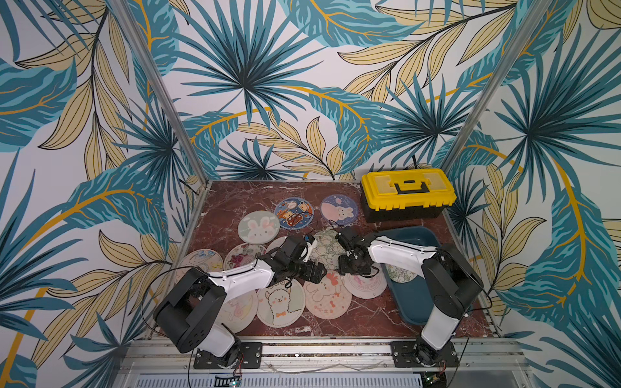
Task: Put the coasters into the storage box
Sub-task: Pick up the coaster from the center of the board, then place the coaster in the storage box.
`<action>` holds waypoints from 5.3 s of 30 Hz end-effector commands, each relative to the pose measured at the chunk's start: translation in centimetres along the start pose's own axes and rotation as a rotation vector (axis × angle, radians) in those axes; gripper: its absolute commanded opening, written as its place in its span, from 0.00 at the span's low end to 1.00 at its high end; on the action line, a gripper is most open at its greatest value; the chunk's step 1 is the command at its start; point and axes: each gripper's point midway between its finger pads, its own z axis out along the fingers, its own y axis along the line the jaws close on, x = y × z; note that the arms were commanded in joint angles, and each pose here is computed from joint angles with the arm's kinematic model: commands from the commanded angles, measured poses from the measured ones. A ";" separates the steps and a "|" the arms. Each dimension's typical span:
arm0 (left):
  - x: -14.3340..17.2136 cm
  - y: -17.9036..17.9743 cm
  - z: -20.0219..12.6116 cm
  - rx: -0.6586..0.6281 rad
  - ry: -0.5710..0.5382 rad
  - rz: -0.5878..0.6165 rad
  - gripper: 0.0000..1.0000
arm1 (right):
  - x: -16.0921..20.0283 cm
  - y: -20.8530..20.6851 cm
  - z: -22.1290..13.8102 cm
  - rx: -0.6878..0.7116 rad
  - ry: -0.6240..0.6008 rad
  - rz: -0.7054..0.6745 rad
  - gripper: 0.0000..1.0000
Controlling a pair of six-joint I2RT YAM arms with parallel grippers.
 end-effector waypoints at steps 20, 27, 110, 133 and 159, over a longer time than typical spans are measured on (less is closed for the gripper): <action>-0.8 0.3 -0.9 -0.032 -0.062 0.021 1.00 | 1.5 1.3 2.0 -0.050 0.056 0.019 0.65; -1.0 0.4 -1.1 -0.037 -0.072 0.026 1.00 | 2.4 0.9 3.7 0.015 0.107 0.037 0.65; -17.3 -6.5 -2.5 0.234 -0.399 0.085 1.00 | -1.1 -23.2 -18.0 0.644 -0.292 0.266 0.00; -16.8 -5.7 -2.5 0.199 -0.403 0.080 1.00 | -5.8 -18.3 -3.7 0.362 -0.099 0.279 0.25; -16.1 -5.1 -2.8 0.169 -0.407 0.090 1.00 | -11.2 -11.6 -3.6 0.001 -0.179 0.263 0.64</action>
